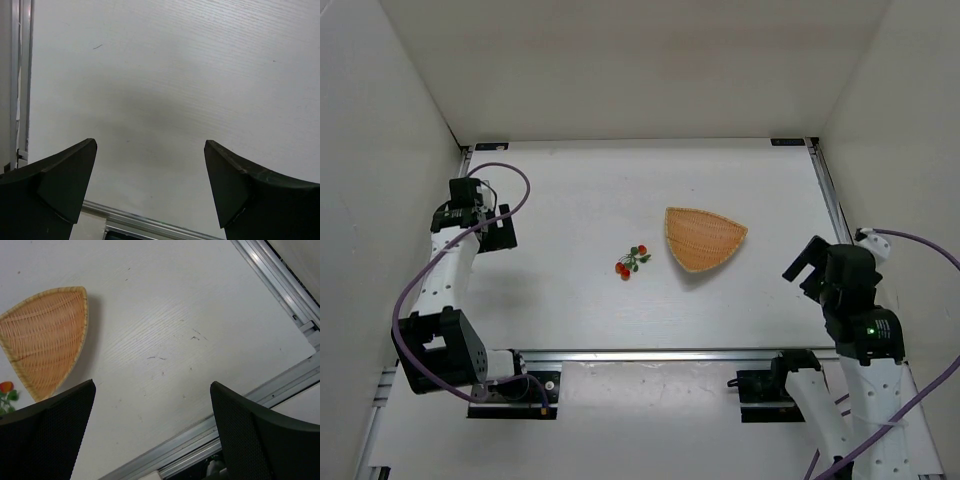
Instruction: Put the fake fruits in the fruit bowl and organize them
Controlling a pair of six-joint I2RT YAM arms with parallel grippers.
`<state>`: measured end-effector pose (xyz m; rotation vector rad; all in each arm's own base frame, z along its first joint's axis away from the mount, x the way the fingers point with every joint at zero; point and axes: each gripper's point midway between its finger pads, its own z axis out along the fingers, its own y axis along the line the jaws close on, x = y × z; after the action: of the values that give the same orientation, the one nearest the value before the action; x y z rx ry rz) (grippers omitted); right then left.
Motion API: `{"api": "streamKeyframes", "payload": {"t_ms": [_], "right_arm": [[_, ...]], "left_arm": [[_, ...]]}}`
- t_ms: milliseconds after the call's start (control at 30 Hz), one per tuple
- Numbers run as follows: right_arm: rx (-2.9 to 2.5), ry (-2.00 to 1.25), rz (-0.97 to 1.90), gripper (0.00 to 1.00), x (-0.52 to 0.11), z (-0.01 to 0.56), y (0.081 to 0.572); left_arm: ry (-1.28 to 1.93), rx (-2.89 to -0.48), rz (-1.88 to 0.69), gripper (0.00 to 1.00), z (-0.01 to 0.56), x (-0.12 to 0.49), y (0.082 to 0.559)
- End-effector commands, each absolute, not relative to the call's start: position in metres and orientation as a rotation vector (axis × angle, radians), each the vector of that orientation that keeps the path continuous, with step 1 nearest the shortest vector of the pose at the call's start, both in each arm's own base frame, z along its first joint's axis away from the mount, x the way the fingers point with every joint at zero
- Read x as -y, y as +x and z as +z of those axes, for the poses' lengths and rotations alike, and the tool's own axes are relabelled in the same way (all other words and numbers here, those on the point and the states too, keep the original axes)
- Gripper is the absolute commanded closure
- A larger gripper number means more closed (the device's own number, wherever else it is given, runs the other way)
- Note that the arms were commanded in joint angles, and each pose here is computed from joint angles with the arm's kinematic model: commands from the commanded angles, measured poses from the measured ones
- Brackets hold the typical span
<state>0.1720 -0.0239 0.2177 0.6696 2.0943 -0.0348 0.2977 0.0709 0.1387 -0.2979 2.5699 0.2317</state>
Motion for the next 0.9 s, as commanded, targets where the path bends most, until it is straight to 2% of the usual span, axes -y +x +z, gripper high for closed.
{"api": "streamKeyframes", "payload": {"t_ms": [0,167,267,367,400,467,500,567,633,867], "right_arm": [[-2.098,0.478,0.009,0.01,0.012,0.242,0.182],[-2.140,0.159,0.227,0.01,-0.044,0.278,0.225],[-2.156,-0.028,0.199,0.01,-0.096,0.282,0.252],[-2.168,-0.330,0.224,0.01,-0.193,0.276,0.258],[-2.236,-0.419,0.222,0.01,-0.225,0.251,0.265],[-2.244,-0.477,0.330,0.01,-0.276,0.252,0.267],[-2.307,-0.550,0.331,0.01,-0.307,0.222,0.263],[-2.346,-0.549,0.387,0.01,-0.340,0.211,0.265],[-2.474,-0.525,0.384,0.01,-0.365,0.168,0.263],[-2.646,-0.503,0.308,0.27,-0.397,0.091,0.257]], "left_arm": [[-0.267,-2.495,0.141,0.00,0.154,-0.064,0.303],[-0.261,-2.517,0.117,0.00,0.149,-0.061,0.307],[-0.261,-2.506,0.118,0.00,0.153,-0.062,0.309],[-0.276,-2.514,0.163,0.00,0.152,-0.067,0.306],[-0.280,-2.514,0.177,0.00,0.152,-0.069,0.305],[-0.286,-2.518,0.194,0.00,0.150,-0.071,0.302],[-0.280,-2.533,0.213,0.00,0.145,-0.073,0.298],[-0.280,-2.536,0.213,0.00,0.144,-0.072,0.295],[-0.284,-2.545,0.226,0.00,0.140,-0.074,0.293],[-0.288,-2.563,0.238,0.00,0.135,-0.076,0.293]]}}
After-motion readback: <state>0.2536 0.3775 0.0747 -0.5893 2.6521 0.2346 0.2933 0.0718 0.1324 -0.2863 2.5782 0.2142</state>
